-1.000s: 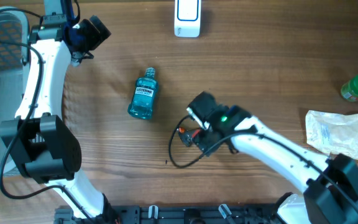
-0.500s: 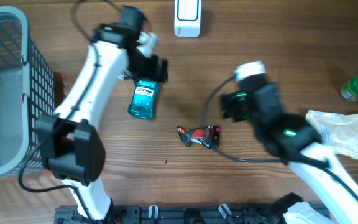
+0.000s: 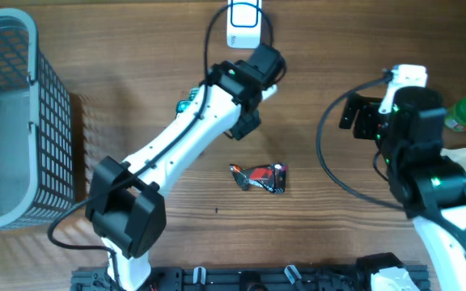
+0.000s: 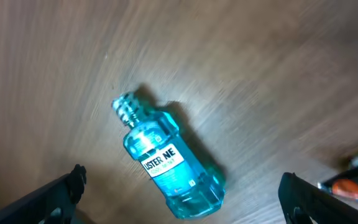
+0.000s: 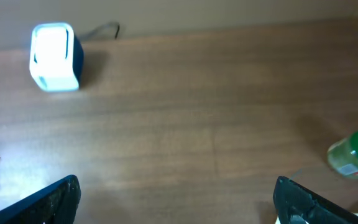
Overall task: Scan the item barcode
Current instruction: 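Reach the left gripper down to the red wrench pack and grasp it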
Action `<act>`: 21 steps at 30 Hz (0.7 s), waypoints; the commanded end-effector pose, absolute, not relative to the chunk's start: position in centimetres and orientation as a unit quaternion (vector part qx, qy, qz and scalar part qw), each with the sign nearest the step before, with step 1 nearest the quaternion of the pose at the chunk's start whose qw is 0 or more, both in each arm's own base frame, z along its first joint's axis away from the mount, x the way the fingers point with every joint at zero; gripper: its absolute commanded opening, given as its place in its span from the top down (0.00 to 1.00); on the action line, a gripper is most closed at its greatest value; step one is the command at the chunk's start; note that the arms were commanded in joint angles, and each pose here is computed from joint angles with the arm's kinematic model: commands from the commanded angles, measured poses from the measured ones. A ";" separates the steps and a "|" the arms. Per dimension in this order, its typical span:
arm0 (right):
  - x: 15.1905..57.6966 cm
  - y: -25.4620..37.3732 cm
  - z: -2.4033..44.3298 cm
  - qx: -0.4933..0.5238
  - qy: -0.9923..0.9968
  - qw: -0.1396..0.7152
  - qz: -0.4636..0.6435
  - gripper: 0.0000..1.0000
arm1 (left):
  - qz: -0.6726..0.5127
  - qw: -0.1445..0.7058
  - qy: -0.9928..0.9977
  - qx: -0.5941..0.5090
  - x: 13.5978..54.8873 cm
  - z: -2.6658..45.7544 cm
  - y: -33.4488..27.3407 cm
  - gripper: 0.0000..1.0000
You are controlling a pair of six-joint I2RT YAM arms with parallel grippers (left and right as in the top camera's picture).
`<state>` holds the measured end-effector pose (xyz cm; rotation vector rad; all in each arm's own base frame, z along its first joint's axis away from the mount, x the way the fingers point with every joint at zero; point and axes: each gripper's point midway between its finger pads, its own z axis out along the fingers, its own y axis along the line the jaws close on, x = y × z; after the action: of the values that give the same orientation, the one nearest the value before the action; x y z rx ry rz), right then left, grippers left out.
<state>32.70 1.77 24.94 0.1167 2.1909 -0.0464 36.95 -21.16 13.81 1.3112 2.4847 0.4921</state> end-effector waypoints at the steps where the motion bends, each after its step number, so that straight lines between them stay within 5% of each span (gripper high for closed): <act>1: 33.8 2.9 23.1 0.029 0.905 0.424 0.001 0.00 | 0.197 0.078 0.823 0.527 34.5 12.4 -21.1 0.05; 10: 35.7 2.0 18.7 0.042 0.928 0.369 0.001 0.00 | 0.208 0.021 0.812 0.545 29.3 11.2 -22.3 0.11; 21: 36.3 -7.5 16.6 0.148 0.917 0.354 0.112 0.00 | 0.162 -0.009 0.808 0.566 25.5 5.0 -23.2 0.09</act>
<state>35.82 -7.75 16.61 0.4273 2.3802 0.1265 26.76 -22.90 7.25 1.7847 2.4890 0.6233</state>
